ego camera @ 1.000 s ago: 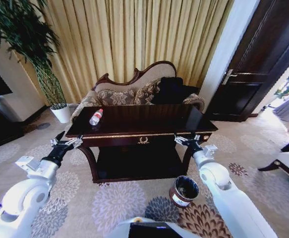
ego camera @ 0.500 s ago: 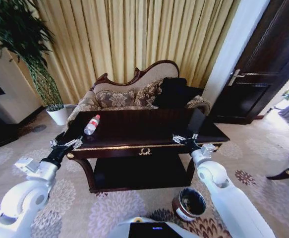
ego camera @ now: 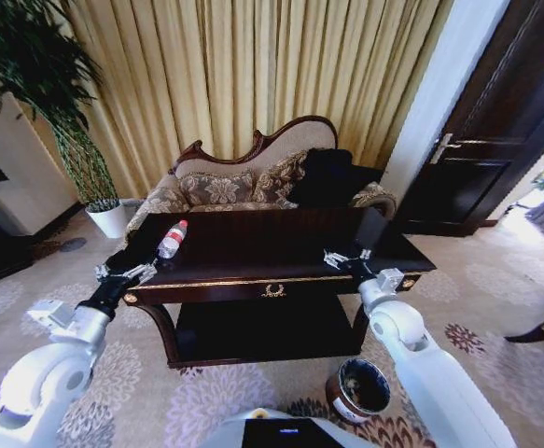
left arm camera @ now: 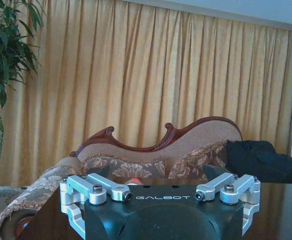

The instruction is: Move to the front of the table and place the trash on the table into the trash bin.

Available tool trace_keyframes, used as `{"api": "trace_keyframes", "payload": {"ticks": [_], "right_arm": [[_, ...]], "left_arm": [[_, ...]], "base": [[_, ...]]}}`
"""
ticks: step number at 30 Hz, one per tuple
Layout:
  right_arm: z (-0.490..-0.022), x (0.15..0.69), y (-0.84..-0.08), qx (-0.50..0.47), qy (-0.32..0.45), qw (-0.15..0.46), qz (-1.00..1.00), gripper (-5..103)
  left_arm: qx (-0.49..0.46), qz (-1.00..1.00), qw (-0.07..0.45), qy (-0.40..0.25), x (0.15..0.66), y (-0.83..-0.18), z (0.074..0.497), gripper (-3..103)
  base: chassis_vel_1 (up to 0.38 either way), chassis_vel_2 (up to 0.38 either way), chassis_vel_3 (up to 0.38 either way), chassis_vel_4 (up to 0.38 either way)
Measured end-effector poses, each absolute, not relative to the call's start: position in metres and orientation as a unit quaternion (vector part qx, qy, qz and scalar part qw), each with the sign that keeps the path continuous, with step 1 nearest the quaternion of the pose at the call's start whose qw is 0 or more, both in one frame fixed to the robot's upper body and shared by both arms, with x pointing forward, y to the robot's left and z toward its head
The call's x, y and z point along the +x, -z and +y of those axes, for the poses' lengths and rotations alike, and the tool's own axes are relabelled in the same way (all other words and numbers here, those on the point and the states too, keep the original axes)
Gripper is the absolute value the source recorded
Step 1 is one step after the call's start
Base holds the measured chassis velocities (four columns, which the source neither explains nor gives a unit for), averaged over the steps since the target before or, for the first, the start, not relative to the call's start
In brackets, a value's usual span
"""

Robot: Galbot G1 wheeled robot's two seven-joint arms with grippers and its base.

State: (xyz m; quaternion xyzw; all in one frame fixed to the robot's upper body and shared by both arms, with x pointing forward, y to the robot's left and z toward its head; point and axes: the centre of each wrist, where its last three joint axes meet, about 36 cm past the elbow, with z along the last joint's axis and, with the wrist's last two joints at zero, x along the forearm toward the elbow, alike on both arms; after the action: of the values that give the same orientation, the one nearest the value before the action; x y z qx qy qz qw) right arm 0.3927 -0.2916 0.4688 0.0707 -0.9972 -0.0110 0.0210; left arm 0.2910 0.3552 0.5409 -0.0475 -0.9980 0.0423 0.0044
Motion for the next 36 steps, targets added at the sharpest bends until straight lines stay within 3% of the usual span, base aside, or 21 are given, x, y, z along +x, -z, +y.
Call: {"api": "trace_keyframes", "payload": {"ticks": [36], "right_arm": [[-0.2906, 0.3897, -0.464, 0.076, 0.007, 0.019, -0.997, 100]], "left_arm": [[-0.053, -0.998, 0.008, -0.045, 0.2901, -0.537, 0.3544, 100]], "base": [[-0.011, 0.009, 0.01, -0.009]]}}
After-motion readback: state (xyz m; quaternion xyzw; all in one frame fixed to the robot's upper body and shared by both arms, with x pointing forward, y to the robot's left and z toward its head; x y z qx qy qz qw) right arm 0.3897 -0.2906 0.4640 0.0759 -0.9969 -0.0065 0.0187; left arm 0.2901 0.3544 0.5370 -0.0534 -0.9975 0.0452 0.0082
